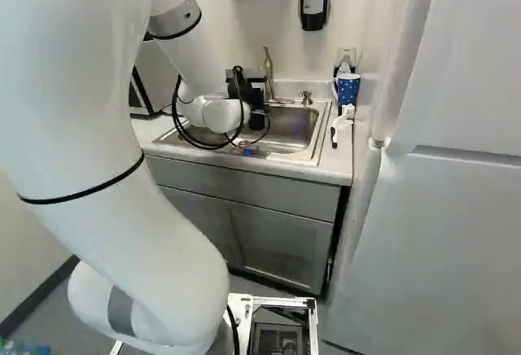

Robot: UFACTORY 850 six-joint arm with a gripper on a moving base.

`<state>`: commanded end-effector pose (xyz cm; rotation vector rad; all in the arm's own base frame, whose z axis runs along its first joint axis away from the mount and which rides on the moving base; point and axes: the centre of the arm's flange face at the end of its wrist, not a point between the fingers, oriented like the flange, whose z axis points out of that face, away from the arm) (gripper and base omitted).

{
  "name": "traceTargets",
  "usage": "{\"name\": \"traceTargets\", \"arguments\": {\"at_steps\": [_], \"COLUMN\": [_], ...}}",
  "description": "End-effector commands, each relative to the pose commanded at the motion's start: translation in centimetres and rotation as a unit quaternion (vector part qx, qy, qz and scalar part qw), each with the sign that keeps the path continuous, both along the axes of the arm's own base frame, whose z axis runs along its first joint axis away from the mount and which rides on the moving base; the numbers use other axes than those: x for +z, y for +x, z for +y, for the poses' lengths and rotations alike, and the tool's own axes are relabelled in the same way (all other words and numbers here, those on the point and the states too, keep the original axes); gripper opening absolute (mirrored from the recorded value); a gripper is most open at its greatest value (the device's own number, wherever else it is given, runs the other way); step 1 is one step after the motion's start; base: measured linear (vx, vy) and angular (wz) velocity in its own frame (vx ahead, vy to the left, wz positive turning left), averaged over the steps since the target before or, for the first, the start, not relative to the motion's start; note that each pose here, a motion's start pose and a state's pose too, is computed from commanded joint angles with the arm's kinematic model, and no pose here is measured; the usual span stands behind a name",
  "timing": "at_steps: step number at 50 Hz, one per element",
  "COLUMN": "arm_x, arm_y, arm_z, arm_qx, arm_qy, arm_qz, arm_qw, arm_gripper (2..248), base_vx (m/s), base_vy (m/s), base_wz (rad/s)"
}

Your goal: Rinse the cup and place it in the tray

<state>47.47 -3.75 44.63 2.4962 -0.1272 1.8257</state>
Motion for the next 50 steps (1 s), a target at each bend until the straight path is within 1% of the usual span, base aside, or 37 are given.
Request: {"name": "traceTargets", "arguments": {"at_steps": [14, 26, 50], "arm_x": [0.0, 0.0, 0.0], "arm_y": [-0.3, -0.5, -0.6], "arm_z": [-1.1, -1.6, -1.8], "arm_qx": [-0.011, -0.017, -0.019], "arm_qy": [0.000, 0.000, 0.000], "arm_qz": [0.000, 0.000, 0.000], "arm_qw": [0.9999, 0.9999, 0.9998], "arm_gripper": [126, 126, 126], "base_vx": [0.000, 0.000, 0.000], "base_vy": [0.000, 0.000, 0.000], "base_wz": [0.000, 0.000, 0.000]}}
